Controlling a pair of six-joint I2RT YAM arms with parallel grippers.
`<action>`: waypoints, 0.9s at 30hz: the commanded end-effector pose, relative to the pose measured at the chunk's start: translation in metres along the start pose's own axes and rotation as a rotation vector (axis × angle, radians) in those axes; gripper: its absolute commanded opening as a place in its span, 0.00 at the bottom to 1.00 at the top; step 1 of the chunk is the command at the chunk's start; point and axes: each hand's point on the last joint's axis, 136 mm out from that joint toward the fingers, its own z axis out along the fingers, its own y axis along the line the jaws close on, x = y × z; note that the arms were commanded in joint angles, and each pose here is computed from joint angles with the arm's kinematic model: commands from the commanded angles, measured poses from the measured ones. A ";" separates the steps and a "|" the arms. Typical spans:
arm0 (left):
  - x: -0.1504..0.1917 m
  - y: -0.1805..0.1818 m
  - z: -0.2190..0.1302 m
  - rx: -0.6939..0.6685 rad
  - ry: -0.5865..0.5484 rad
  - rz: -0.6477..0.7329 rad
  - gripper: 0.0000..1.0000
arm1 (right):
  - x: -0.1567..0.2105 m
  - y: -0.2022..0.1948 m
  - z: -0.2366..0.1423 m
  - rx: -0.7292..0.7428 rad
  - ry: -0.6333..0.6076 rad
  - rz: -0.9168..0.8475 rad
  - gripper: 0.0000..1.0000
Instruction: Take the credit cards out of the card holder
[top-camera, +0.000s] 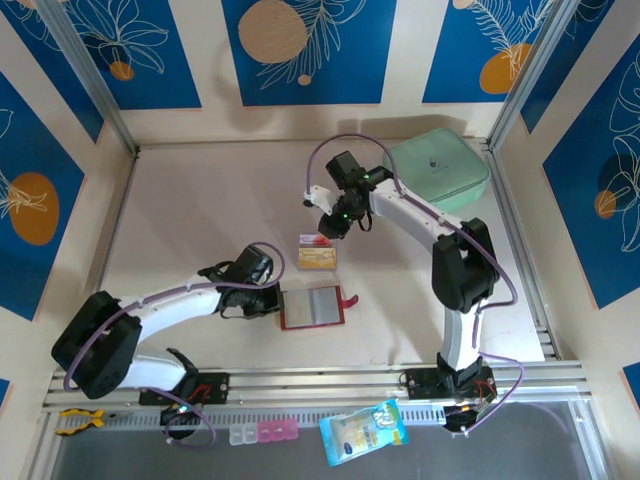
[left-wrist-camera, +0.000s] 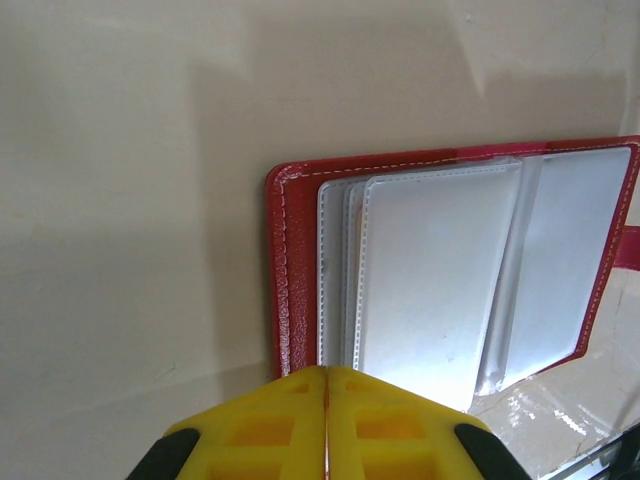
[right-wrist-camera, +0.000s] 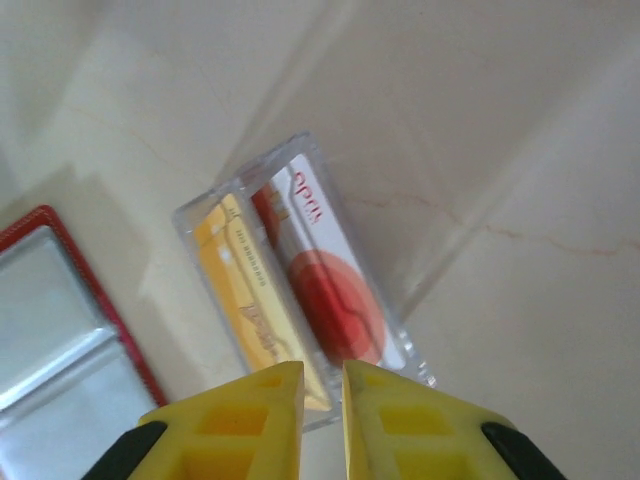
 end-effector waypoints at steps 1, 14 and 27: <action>0.002 0.004 0.005 0.005 0.018 -0.003 0.09 | -0.011 0.016 -0.014 -0.011 -0.092 0.202 0.16; 0.005 0.015 0.014 -0.034 0.035 -0.003 0.07 | 0.039 0.064 -0.003 -0.090 -0.097 0.685 0.00; 0.003 0.015 0.018 -0.045 0.040 0.003 0.06 | 0.071 0.121 0.027 -0.258 -0.065 0.845 0.02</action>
